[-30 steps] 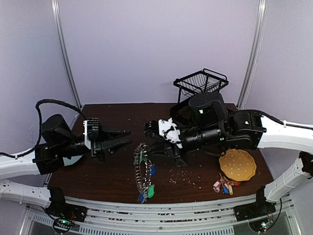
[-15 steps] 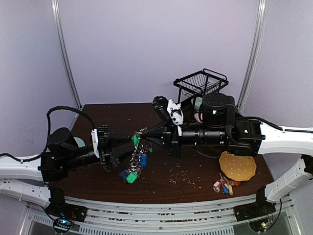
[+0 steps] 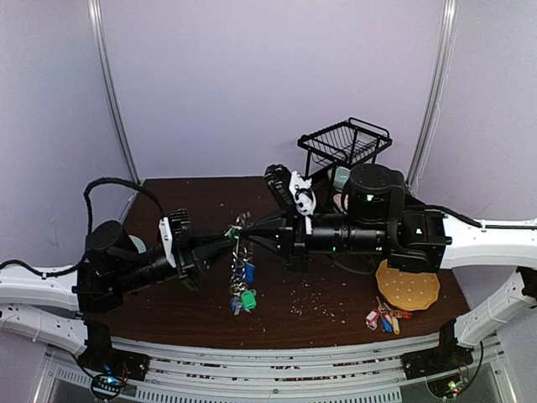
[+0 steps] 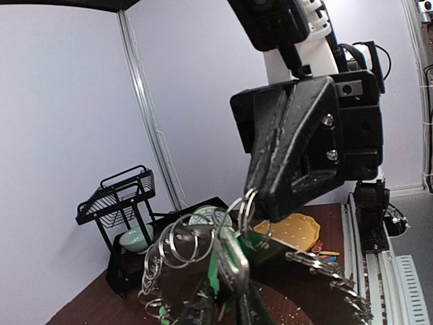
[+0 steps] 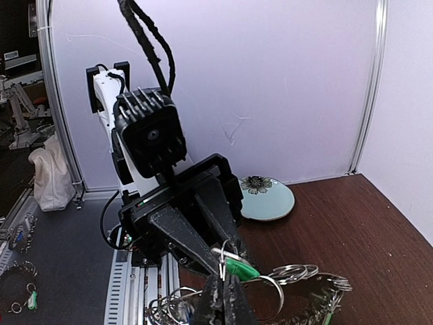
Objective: Put the keys on the keyring
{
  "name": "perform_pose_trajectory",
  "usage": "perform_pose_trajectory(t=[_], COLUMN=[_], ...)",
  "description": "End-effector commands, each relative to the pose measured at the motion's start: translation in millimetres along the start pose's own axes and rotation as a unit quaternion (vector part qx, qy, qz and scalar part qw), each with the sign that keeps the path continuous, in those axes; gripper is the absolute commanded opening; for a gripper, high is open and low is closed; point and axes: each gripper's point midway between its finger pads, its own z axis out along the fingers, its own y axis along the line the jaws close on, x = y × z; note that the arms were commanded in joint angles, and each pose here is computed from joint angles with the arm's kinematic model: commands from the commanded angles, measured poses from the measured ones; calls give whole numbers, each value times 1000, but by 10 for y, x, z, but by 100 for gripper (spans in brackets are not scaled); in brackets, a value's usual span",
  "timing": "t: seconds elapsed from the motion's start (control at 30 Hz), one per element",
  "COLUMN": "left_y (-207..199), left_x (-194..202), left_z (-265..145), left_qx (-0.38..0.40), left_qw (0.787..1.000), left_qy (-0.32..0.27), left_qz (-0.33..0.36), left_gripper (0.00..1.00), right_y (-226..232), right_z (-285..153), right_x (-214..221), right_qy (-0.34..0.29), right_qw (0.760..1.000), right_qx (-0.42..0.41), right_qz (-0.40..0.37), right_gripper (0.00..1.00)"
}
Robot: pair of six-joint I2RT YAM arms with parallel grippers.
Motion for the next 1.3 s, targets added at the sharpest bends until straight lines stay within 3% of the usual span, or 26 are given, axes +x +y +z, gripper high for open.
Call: perform_pose_trajectory(t=[0.0, 0.1, 0.3, 0.43, 0.6, 0.8, 0.97, 1.1, 1.17, 1.27], left_y=[83, 77, 100, 110, 72, -16, -246, -219, -184, -199], left_x=[-188, -197, -100, 28, 116, 234, 312, 193, 92, -107], left_z=[-24, -40, -44, -67, -47, -44, 88, -15, -164, -364], left_qx=[-22, -22, -55, -123, -175, -159, -92, -90, -82, -37], left_qw=[999, 999, 998, 989, 973, 974, 982, 989, 992, 998], left_qy=[-36, -41, -21, 17, 51, 57, 71, 52, 33, 4], left_qz=[3, -2, 8, 81, 144, 148, 152, 106, 89, 57], left_gripper=[10, 0, 0, 0, 0, 0, 0, 50, 60, 67], right_y=[-24, -23, -173, -327, -516, -620, -533, -468, -437, -367], right_z=[-78, -72, -114, -189, -217, -286, -154, -157, -181, -173], right_x=[-319, -316, -402, -536, -545, -629, -630, -590, -567, -527], right_qy=[-56, -58, -86, -139, -159, -188, -194, -184, -179, -169], right_qw=[998, 998, 995, 985, 975, 967, 971, 976, 979, 983], right_qx=[6, 7, 50, 91, 143, 156, 123, 105, 92, 66], right_qz=[0, 4, 26, 57, 67, 68, 63, 43, 33, 18], right_gripper=[0, 0, 0, 0, 0, 0, 0, 0, 0, 0])
